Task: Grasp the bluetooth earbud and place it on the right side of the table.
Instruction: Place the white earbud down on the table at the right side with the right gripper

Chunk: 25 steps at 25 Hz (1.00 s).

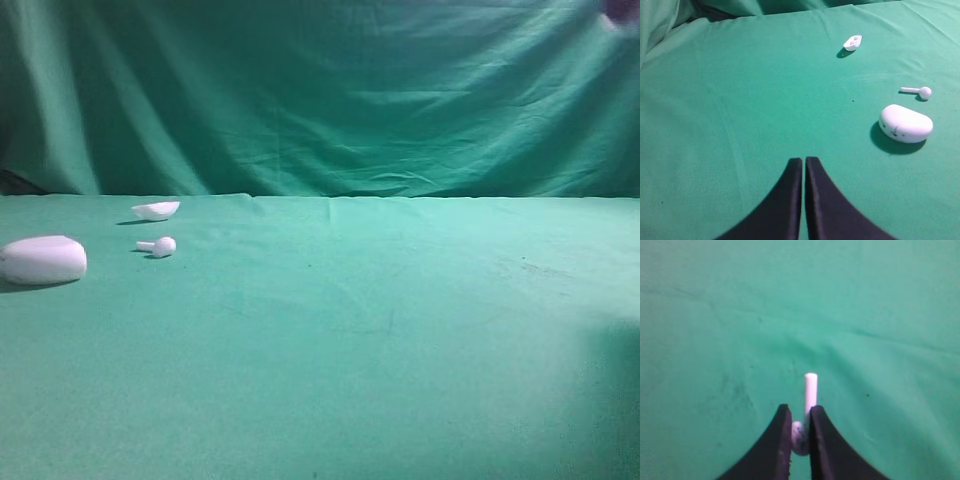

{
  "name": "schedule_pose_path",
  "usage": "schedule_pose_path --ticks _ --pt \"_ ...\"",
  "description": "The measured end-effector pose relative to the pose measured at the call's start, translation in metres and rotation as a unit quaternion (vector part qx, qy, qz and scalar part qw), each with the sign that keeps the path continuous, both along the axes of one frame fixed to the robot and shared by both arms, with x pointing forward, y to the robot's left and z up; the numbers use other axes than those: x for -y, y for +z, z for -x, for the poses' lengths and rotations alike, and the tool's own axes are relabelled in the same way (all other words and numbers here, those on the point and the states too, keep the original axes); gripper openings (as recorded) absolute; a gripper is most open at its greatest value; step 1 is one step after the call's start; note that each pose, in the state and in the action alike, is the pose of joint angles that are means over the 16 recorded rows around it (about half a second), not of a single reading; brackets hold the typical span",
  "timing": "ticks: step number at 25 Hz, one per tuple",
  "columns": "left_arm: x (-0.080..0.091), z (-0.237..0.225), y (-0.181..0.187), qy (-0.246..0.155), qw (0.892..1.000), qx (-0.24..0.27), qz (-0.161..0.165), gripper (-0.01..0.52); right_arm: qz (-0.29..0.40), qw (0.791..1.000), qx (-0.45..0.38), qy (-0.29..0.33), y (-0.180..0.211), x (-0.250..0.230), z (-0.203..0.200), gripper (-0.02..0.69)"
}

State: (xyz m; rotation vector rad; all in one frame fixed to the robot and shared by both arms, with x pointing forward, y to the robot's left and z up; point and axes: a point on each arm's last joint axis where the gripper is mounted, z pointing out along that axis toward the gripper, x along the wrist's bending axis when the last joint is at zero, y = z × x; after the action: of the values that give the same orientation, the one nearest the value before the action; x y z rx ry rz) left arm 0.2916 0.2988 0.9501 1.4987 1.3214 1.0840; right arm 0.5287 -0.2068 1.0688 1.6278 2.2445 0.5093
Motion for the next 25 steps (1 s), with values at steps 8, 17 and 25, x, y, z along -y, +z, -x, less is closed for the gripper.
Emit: schedule_pose_path --ticks 8,17,25 --pt "0.0 0.0 0.0 0.0 1.0 0.0 0.0 0.0 0.002 0.999 -0.032 -0.039 -0.085 0.027 0.01 0.08" --pt "0.0 0.0 0.0 0.0 1.0 0.0 0.0 0.0 0.006 0.997 -0.06 -0.044 -0.13 0.026 -0.001 0.151" --pt "0.0 0.0 0.0 0.0 1.0 0.0 0.0 0.0 0.009 0.996 -0.077 -0.048 -0.135 0.025 -0.009 0.36"
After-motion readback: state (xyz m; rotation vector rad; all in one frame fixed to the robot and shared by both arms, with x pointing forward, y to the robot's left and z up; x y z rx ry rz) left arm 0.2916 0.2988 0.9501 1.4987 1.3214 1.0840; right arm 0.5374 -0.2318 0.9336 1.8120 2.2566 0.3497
